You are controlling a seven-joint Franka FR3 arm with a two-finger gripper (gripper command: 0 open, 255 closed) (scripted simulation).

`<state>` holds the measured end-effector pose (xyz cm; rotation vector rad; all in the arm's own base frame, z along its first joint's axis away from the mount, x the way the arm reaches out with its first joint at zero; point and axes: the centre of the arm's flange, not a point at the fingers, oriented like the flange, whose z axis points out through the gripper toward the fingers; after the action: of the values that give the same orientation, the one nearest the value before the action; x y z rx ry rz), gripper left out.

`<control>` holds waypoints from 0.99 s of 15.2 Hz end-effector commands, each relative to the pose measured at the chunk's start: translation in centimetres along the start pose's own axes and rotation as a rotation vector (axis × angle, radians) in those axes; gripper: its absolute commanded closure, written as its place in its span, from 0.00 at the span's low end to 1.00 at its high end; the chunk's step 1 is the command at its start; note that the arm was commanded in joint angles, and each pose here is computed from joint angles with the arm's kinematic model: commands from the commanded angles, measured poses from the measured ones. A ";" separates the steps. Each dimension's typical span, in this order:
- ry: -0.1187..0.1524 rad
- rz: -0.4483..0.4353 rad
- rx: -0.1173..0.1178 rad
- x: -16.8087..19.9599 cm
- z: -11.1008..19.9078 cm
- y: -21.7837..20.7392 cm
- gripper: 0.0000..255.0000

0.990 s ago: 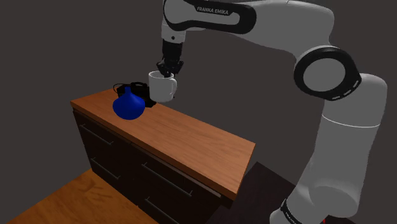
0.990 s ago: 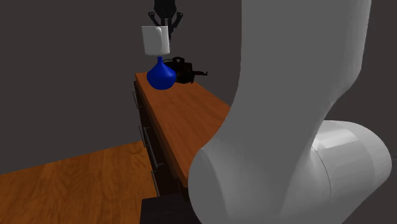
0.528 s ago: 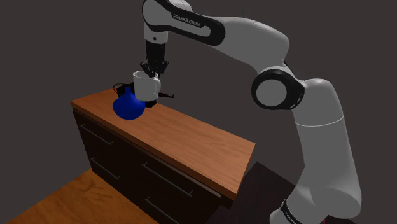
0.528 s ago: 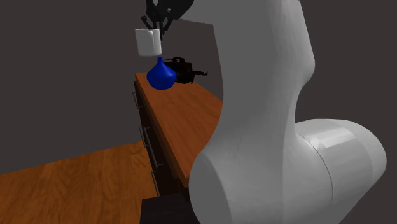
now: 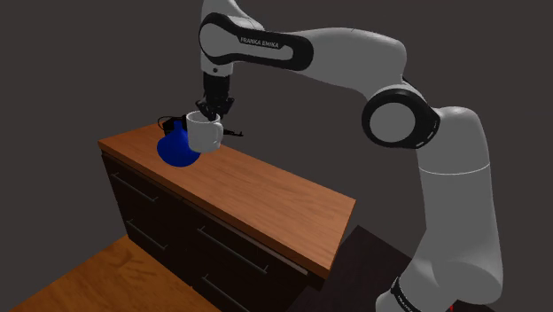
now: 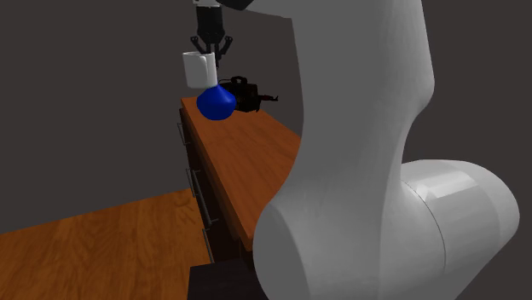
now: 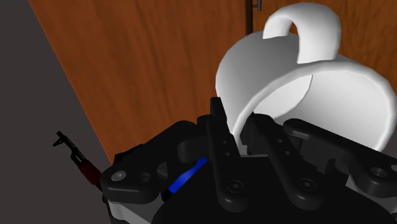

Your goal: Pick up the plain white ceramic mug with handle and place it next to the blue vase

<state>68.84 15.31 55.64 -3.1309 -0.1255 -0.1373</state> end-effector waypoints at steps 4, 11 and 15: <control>0.001 0.000 0.000 -0.1 2.7 0.1 1.00; 0.001 0.000 0.000 -0.5 6.4 0.1 1.00; 0.001 0.000 0.000 -0.6 8.5 0.1 1.00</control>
<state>68.95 15.26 47.63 -3.1310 -0.1252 -0.1376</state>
